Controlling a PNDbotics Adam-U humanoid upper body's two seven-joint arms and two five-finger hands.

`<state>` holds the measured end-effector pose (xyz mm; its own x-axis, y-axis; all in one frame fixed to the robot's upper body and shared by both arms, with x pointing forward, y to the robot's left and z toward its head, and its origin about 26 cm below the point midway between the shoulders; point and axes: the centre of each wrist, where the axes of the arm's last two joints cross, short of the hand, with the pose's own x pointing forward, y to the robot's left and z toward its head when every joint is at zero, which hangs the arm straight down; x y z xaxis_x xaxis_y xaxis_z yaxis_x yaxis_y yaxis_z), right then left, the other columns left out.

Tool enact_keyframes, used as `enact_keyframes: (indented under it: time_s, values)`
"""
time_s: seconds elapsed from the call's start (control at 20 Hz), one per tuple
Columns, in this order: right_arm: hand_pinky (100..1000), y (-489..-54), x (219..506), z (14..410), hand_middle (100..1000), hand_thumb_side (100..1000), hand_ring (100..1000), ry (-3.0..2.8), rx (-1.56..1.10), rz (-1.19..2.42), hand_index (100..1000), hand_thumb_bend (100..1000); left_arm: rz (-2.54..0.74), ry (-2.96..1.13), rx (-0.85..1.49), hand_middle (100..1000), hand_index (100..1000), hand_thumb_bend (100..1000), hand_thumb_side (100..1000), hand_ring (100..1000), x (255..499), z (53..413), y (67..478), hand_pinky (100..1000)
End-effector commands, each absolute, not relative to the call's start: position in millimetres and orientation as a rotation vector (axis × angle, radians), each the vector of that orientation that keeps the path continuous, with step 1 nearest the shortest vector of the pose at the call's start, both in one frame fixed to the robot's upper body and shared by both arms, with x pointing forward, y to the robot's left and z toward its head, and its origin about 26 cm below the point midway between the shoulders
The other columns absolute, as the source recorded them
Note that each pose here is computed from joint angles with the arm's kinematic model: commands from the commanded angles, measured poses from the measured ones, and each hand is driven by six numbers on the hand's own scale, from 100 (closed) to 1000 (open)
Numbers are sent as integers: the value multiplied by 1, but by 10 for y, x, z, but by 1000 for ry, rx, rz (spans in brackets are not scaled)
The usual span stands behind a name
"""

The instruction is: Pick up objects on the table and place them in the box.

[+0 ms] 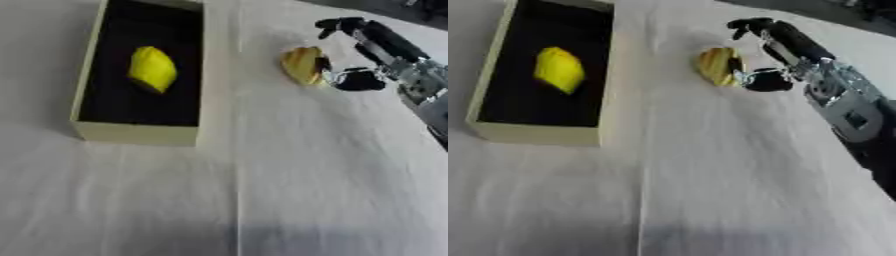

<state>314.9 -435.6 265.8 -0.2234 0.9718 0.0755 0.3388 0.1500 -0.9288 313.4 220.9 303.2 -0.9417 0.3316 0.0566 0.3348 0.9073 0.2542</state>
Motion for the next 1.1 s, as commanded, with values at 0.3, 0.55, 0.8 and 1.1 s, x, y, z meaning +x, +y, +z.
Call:
enact_keyframes:
  time_s: [0.3, 0.55, 0.8, 1.1]
  values:
    - [951, -4380, 3153, 2716, 771, 397, 947, -1641, -1302, 1150, 932, 100, -449, -3082, -513, 670, 851, 100, 604, 760, 3093, 3090, 2220, 754]
    - [946, -4323, 3158, 2702, 746, 221, 933, -1621, -1248, 1212, 890, 100, -448, -3076, -507, 667, 850, 100, 604, 757, 3095, 3074, 2221, 752]
    - [932, -4296, 3155, 2703, 715, 276, 917, -1615, -1173, 1257, 852, 100, -437, -3075, -511, 665, 849, 100, 605, 755, 3095, 3084, 2218, 751]
    - [906, -4319, 3158, 2709, 612, 333, 879, -1585, -1164, 1245, 749, 100, -419, -3068, -532, 659, 845, 100, 607, 751, 3095, 3091, 2201, 747]
